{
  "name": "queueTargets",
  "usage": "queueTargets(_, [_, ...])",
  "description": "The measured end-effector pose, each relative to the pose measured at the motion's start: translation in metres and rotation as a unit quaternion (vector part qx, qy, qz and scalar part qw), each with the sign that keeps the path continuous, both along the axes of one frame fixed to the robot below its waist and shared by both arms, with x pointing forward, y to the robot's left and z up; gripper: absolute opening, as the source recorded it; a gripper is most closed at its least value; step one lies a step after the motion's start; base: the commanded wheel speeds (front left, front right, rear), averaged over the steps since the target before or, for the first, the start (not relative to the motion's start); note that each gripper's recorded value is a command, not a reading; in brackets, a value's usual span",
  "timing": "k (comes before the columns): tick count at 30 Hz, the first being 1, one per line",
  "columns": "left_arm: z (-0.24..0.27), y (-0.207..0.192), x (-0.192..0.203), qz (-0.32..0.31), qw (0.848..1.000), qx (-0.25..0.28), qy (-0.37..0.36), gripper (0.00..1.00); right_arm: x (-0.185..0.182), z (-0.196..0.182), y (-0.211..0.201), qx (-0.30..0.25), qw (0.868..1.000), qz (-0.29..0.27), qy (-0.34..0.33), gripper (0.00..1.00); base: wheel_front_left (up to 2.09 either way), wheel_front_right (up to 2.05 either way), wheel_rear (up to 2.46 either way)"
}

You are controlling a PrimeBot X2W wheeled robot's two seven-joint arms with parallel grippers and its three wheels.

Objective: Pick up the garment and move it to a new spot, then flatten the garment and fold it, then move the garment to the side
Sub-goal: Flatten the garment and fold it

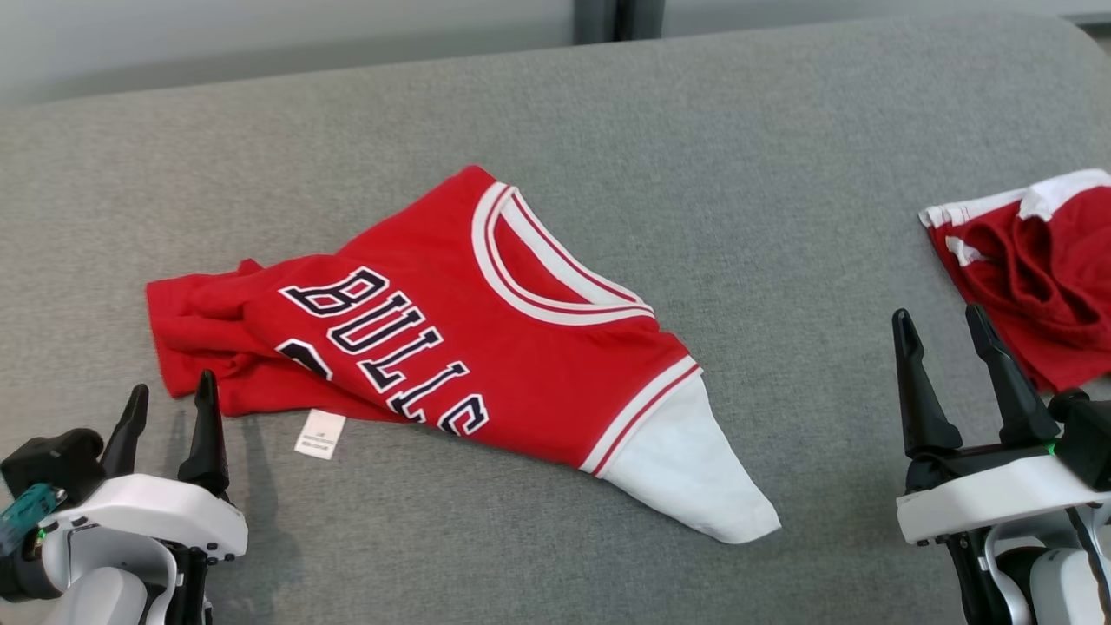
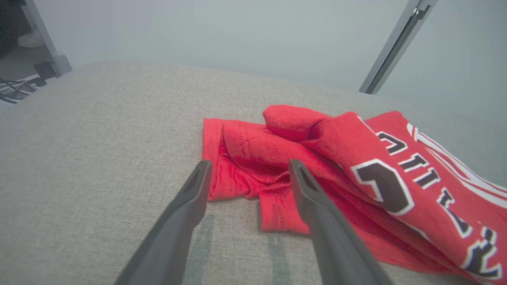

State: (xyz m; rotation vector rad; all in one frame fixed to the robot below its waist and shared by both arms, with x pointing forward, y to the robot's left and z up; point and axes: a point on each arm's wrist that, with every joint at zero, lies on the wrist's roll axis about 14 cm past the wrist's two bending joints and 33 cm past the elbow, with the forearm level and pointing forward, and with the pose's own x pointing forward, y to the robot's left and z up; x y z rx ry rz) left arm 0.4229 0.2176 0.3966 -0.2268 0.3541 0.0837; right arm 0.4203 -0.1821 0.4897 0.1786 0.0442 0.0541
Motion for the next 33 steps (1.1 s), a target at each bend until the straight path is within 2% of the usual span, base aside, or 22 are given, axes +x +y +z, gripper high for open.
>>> queueTargets(5, [0.047,0.010,-0.006,0.026,0.996,0.008,-0.080,1.00,-0.002,0.018,0.012,-0.008,1.000,0.018,-0.021,1.00,0.00,0.00,0.00])
queueTargets(9, [0.104,0.000,-0.014,0.018,0.985,0.028,-0.169,1.00,-0.008,0.037,0.019,-0.025,0.998,0.032,-0.044,1.00,0.00,0.00,0.00])
queueTargets(13, [0.129,-0.007,-0.030,0.009,0.978,0.043,-0.206,1.00,-0.017,0.044,0.026,-0.029,0.997,0.042,-0.049,1.00,0.00,0.00,0.00])
queueTargets(22, [0.130,-0.021,-0.065,-0.008,0.981,0.053,-0.188,1.00,-0.039,0.048,0.027,-0.035,0.997,0.047,-0.045,1.00,0.00,0.00,0.00])
queueTargets(33, [0.130,-0.023,-0.067,-0.012,0.982,0.053,-0.179,1.00,-0.040,0.049,0.029,-0.029,0.997,0.049,-0.043,1.00,0.00,0.00,0.00])
